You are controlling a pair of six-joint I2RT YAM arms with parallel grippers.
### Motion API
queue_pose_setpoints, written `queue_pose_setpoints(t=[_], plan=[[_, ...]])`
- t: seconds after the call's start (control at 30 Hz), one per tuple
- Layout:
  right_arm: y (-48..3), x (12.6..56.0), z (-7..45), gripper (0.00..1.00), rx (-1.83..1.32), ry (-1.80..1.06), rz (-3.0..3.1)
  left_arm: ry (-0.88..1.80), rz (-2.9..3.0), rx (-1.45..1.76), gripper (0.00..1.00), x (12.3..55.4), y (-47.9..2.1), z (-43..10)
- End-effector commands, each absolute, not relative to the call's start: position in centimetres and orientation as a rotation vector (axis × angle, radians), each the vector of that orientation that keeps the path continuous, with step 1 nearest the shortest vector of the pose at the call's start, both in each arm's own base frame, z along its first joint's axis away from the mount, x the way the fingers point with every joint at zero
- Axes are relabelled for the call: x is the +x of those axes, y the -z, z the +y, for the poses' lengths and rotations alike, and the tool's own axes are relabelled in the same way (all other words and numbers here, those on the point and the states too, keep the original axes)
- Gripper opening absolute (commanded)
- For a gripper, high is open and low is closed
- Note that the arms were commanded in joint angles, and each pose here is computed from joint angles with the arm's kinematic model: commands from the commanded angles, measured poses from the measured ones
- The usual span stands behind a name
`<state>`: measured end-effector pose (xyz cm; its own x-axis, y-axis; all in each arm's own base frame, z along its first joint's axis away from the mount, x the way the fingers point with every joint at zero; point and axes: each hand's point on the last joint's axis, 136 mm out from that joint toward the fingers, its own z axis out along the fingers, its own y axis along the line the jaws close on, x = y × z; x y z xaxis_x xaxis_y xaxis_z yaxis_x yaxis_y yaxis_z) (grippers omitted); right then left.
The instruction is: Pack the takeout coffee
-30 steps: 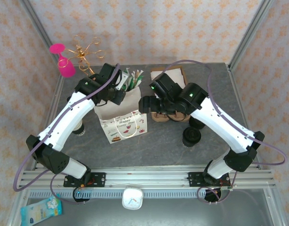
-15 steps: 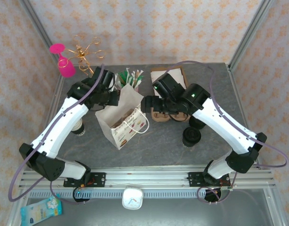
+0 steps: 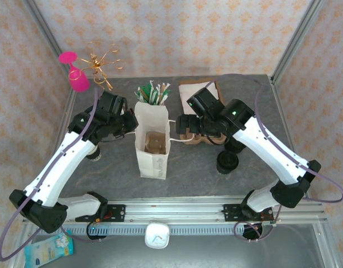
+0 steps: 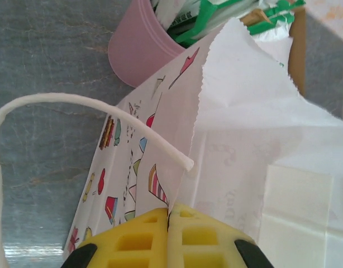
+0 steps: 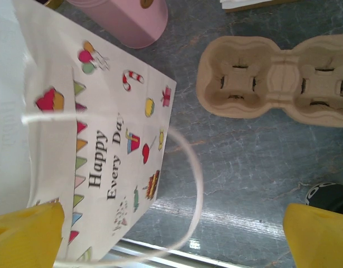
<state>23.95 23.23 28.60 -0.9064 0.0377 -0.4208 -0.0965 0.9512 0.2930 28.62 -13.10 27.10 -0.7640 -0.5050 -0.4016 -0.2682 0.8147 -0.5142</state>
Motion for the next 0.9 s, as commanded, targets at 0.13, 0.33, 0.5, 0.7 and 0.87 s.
queue_pose_setpoints(t=[0.13, 0.33, 0.5, 0.7, 0.87], plan=[[-27.6, 24.1, 18.0, 1.00, 0.125, -0.274, 2.682, 0.668, 2.256, -0.770, 0.00, 29.0, -28.7, -11.9], [-26.7, 23.1, 15.1, 1.00, 0.239, -0.232, 2.689, 0.626, 2.287, -0.701, 0.20, 28.9, -28.4, -11.8], [-24.4, 21.3, 12.3, 1.00, 0.373, -0.196, 2.710, 0.567, 2.267, -0.638, 0.42, 28.6, -29.0, -11.0], [-20.5, 19.7, 8.6, 1.00, 0.506, -0.036, 2.732, 0.516, 2.246, -0.528, 0.59, 28.2, -29.8, -10.4], [-17.9, 19.0, 7.1, 1.00, 0.535, 0.075, 2.762, 0.588, 2.242, -0.408, 0.69, 27.8, -30.3, -11.7]])
